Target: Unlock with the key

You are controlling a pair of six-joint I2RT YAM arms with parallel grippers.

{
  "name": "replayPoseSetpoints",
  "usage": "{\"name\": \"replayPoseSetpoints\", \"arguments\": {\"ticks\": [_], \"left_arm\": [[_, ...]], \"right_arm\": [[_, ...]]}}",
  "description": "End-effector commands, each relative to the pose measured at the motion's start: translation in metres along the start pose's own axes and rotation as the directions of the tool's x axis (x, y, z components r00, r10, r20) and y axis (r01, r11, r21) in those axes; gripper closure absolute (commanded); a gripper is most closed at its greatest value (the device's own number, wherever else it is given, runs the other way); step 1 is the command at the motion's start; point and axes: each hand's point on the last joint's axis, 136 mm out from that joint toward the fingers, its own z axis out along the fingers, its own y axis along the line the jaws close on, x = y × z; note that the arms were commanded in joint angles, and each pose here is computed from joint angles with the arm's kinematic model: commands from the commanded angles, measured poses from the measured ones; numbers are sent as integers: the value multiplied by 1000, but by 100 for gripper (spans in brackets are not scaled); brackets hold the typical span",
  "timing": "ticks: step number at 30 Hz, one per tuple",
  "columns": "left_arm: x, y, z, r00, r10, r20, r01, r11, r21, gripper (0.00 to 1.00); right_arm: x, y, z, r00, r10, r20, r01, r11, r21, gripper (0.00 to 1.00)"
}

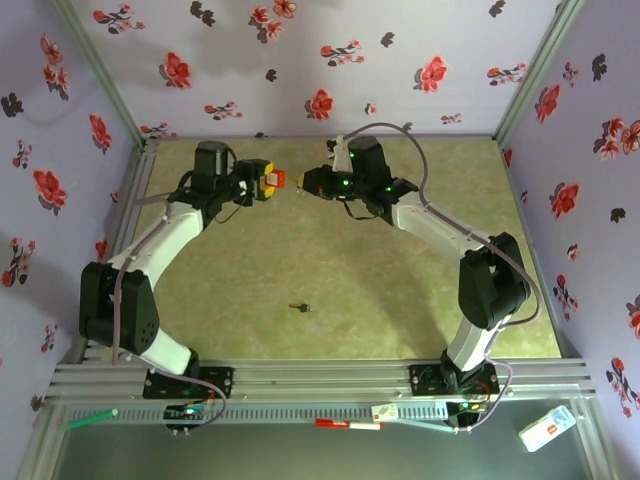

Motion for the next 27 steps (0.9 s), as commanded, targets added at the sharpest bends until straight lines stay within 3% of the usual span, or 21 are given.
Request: {"name": "replayPoseSetpoints", "arguments": {"ticks": [1, 27], "left_arm": [[4, -18, 2, 1000, -4, -2, 4, 998, 59, 100], [27, -16, 16, 996, 32, -87, -30, 999, 26, 100]], "right_arm": [[-10, 16, 2, 998, -59, 17, 60, 997, -55, 100], [1, 9, 1, 993, -115, -21, 115, 993, -15, 100]]}}
